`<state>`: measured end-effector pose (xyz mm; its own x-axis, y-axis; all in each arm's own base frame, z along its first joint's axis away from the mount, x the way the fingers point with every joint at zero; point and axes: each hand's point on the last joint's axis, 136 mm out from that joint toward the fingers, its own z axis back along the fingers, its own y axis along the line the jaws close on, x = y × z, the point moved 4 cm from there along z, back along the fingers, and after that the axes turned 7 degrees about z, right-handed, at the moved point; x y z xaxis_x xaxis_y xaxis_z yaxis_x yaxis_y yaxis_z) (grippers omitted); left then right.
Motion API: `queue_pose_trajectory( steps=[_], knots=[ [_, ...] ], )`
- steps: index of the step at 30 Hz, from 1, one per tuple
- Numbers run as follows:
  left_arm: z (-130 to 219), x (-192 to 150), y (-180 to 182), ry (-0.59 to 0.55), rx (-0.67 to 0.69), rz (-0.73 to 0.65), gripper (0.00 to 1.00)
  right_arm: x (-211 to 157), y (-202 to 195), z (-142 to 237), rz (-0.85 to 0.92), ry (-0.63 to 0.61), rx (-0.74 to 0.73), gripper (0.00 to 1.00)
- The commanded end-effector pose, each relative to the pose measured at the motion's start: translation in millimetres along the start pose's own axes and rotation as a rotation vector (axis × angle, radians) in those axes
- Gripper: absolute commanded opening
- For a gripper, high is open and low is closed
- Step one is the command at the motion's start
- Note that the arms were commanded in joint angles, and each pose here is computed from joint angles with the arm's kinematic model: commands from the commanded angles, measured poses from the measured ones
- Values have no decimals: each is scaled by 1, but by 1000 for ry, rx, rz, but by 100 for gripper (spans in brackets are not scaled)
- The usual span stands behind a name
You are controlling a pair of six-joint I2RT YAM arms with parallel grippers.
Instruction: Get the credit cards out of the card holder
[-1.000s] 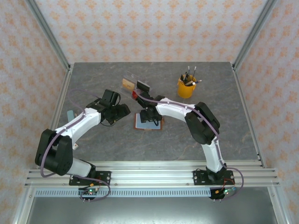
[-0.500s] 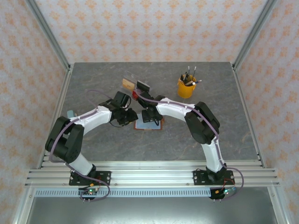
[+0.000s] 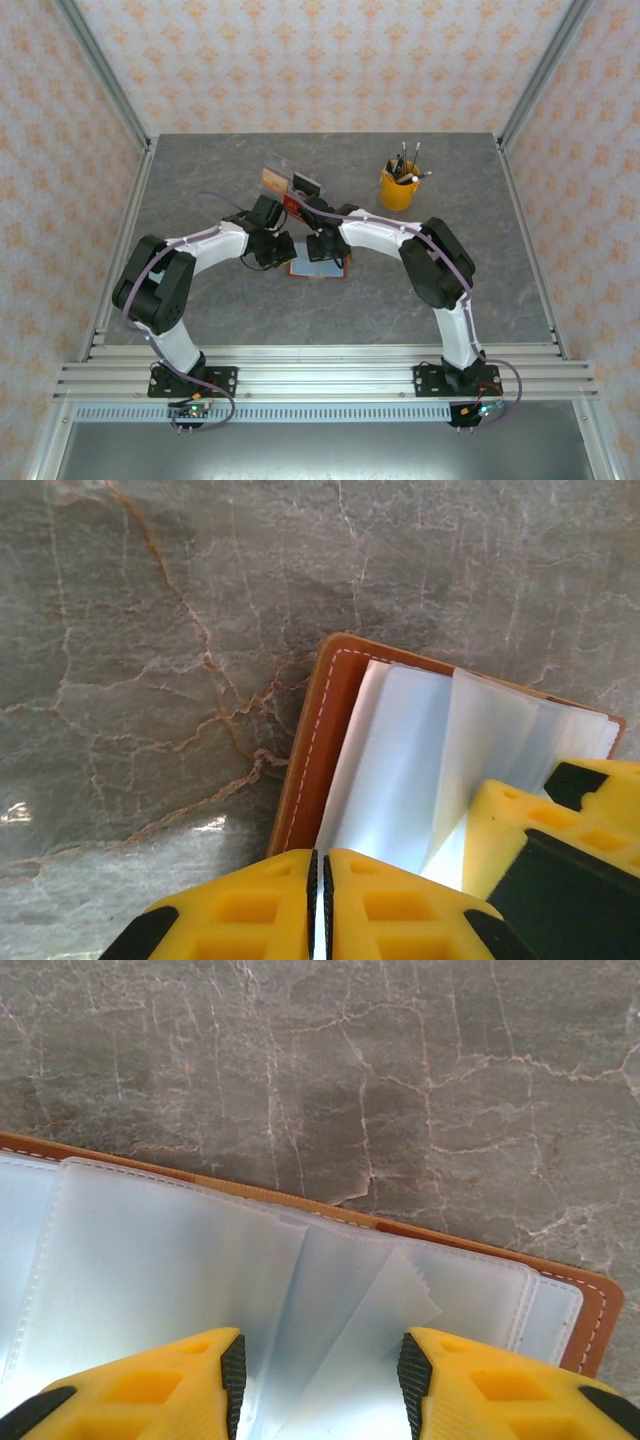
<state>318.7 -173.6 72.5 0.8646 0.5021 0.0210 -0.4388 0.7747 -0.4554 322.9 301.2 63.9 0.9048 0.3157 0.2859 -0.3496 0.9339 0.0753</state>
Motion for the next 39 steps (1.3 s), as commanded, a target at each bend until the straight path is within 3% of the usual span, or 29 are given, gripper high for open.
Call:
queue_pose_trajectory(
  steps=[1, 10, 25, 39],
  knots=[
    [1, 10, -14, -29, -34, 1, 14, -27, -10, -22, 1, 109, -14, 46],
    [-11, 11, -9, -4, -6, 23, 15, -28, -10, -22, -4, 112, 5, 46],
    [-16, 12, 1, -9, 51, 15, 26, -30, -9, -25, -9, 120, 24, 45],
    [-16, 5, -24, 59, -110, -11, 5, -32, -7, -26, -11, 129, 47, 38]
  ],
)
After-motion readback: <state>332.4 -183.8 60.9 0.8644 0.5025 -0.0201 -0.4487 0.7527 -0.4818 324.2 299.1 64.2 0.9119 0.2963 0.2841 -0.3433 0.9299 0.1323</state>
